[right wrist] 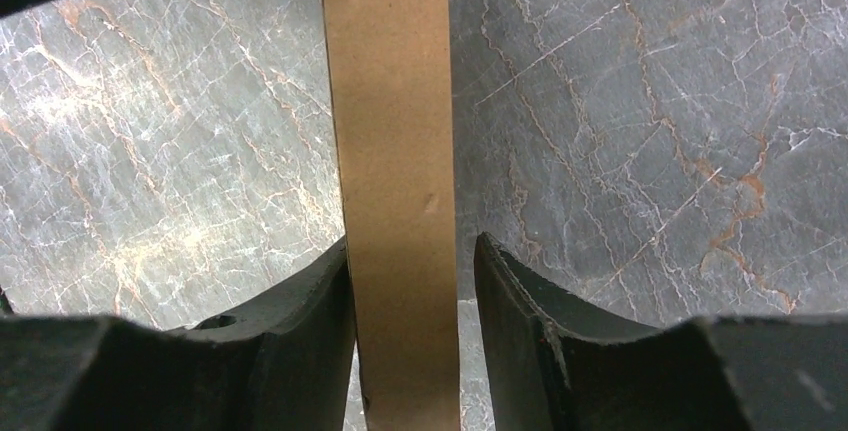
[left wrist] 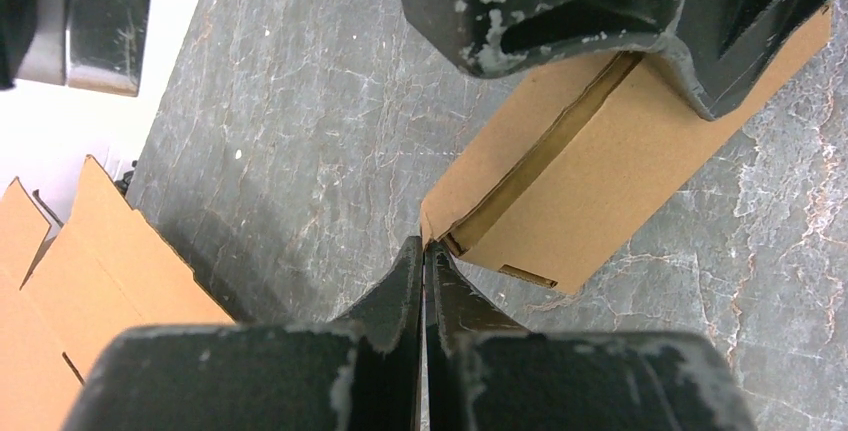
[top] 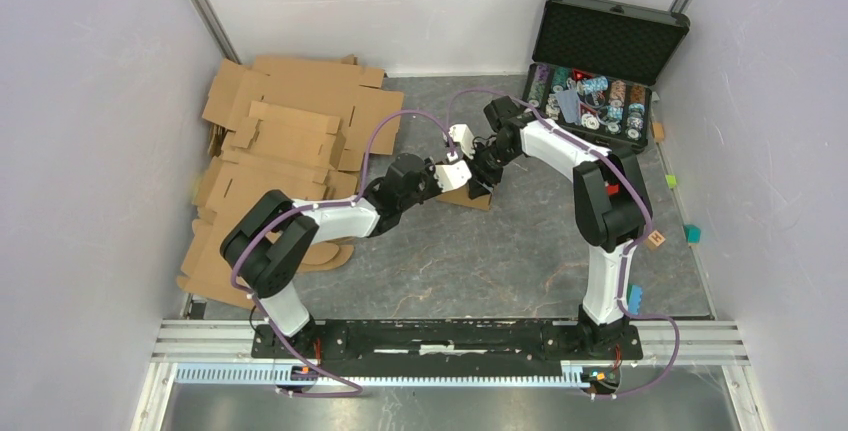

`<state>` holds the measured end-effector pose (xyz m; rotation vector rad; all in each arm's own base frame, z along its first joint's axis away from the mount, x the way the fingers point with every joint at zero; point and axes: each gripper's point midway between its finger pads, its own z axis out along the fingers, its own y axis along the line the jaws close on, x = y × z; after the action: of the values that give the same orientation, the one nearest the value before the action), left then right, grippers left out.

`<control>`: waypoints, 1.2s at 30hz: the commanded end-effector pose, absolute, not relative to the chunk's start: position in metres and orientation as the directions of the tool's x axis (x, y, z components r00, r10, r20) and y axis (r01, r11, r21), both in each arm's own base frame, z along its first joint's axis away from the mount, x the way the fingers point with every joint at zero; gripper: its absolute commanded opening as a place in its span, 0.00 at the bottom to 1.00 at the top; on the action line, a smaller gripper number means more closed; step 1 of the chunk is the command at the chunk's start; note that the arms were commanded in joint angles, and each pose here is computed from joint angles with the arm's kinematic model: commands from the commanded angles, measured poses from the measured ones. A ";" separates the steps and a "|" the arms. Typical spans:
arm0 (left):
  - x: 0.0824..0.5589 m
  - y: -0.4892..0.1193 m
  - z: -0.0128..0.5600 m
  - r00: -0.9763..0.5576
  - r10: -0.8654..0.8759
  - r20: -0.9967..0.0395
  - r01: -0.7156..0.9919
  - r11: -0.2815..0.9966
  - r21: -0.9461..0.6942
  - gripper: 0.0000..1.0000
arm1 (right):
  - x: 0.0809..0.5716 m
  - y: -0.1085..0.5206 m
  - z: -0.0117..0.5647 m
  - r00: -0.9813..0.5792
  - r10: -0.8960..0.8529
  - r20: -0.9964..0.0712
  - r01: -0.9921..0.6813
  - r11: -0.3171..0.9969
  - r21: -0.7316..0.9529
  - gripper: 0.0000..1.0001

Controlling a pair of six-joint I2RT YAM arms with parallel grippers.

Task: Fold the paper box
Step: Close the paper box at the center of the board.

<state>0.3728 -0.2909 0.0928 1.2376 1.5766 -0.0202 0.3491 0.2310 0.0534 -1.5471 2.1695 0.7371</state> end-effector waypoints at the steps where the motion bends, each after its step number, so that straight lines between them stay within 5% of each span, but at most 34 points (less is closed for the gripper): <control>1: 0.381 -0.289 0.122 0.176 0.655 -0.735 0.625 0.503 0.597 0.02 | 0.348 0.234 0.075 -0.295 -0.723 -0.624 -0.955 0.234 0.179 0.49; 13: 0.382 -0.288 0.123 0.160 0.618 -0.769 0.603 0.556 0.572 0.02 | 0.356 0.240 0.082 -0.293 -0.680 -0.672 -0.956 0.224 0.189 0.30; 36: 0.389 -0.314 0.130 -0.085 0.547 -0.833 0.695 0.631 0.344 0.02 | 0.372 0.233 0.073 -0.233 -0.742 -0.628 -0.963 0.264 0.045 0.26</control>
<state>0.3837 -0.2896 0.1085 1.0948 1.7513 -0.0480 0.3630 0.2345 0.0656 -1.5379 2.0758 0.6867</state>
